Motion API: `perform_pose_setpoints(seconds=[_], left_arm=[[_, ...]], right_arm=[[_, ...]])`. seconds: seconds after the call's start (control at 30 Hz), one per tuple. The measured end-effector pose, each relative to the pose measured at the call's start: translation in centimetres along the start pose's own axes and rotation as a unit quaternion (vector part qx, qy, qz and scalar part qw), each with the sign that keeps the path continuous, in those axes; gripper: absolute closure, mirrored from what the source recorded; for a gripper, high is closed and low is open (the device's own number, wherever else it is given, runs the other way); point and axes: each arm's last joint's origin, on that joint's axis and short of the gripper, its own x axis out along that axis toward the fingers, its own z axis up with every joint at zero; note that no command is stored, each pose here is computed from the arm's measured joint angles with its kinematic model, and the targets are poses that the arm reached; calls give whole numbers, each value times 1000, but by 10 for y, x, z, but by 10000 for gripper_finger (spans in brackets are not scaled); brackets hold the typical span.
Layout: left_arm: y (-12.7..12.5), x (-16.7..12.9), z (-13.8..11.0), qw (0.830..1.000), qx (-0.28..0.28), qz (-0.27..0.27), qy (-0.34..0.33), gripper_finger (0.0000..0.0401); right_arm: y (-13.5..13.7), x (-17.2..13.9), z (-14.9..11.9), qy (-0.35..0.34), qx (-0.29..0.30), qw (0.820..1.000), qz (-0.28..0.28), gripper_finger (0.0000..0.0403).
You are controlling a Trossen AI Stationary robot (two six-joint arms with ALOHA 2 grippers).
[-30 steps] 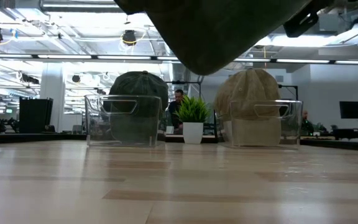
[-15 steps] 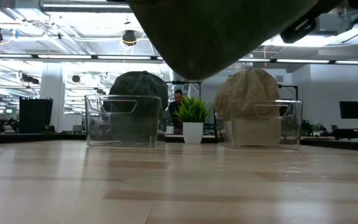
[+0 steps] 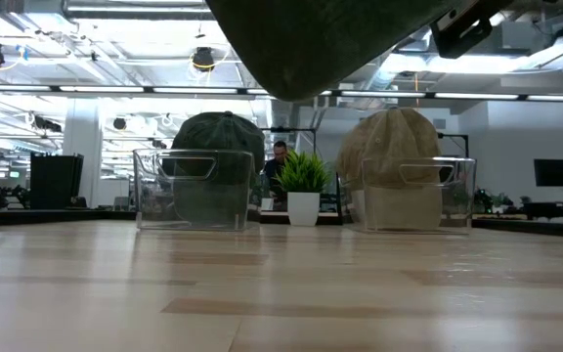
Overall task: Pick & Place hat
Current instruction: Put the black cap into the left transparent container
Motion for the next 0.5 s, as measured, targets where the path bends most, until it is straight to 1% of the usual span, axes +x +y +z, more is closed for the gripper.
perform_pose_setpoints(seconds=[0.1, 0.33, 0.4, 0.5], left_arm=[[3, -4, 6, 1000, 1, 5, -11, 316], [25, -32, 38, 997, 7, 44, -66, 316], [33, -41, 45, 995, 9, 62, -79, 316], [44, -51, 51, 991, 20, 108, -80, 316]], right_arm=[[0, 0, 0, 0, 0, 1000, 0, 400], [1, 0, 0, 0, 0, 1000, 0, 400], [1, 0, 0, 0, 0, 1000, 0, 400], [1, 0, 0, 0, 0, 1000, 0, 399]])
